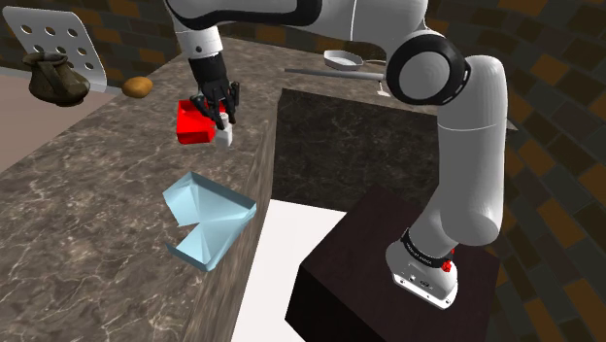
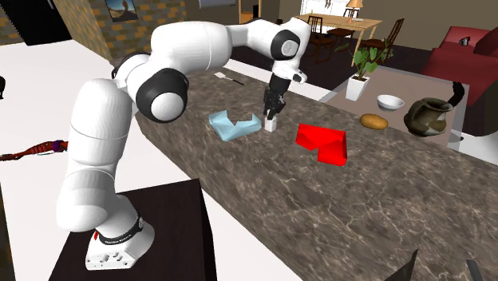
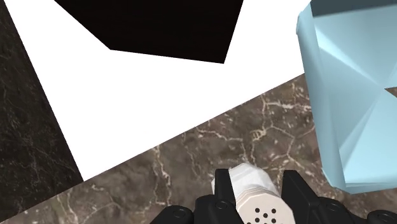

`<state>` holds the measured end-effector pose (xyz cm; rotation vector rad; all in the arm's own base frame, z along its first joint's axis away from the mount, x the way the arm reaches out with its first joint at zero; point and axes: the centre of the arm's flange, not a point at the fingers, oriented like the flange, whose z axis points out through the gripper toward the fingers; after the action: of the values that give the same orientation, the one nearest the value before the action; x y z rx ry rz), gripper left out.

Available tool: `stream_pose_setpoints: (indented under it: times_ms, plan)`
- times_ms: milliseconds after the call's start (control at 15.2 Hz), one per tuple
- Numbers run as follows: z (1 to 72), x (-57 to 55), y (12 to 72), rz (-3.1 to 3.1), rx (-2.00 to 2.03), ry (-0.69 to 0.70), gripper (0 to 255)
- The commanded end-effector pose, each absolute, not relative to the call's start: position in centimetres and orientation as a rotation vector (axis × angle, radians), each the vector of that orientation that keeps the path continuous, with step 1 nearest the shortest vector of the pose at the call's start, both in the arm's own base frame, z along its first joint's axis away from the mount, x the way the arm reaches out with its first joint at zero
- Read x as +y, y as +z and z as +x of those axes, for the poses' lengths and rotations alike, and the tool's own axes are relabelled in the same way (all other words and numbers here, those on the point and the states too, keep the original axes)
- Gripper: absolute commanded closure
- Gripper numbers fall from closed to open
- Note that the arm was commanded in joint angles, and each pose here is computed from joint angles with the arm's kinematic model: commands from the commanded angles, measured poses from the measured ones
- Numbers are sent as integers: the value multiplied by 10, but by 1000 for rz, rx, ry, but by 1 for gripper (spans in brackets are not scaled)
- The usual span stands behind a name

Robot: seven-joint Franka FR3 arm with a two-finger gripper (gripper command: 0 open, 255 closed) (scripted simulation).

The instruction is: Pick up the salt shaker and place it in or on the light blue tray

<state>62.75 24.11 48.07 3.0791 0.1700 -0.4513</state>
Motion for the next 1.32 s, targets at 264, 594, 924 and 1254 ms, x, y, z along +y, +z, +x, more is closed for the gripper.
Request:
stream_pose_setpoints:
  times_ms: [264, 594, 924, 1254]
  plan:
    - [628, 241, 513, 3079, 170, -452, 255]
    - [606, 273, 525, 3079, 170, -452, 255]
    - [568, 326, 536, 3079, 170, -452, 255]
    - [530, 379, 547, 3079, 170, -452, 255]
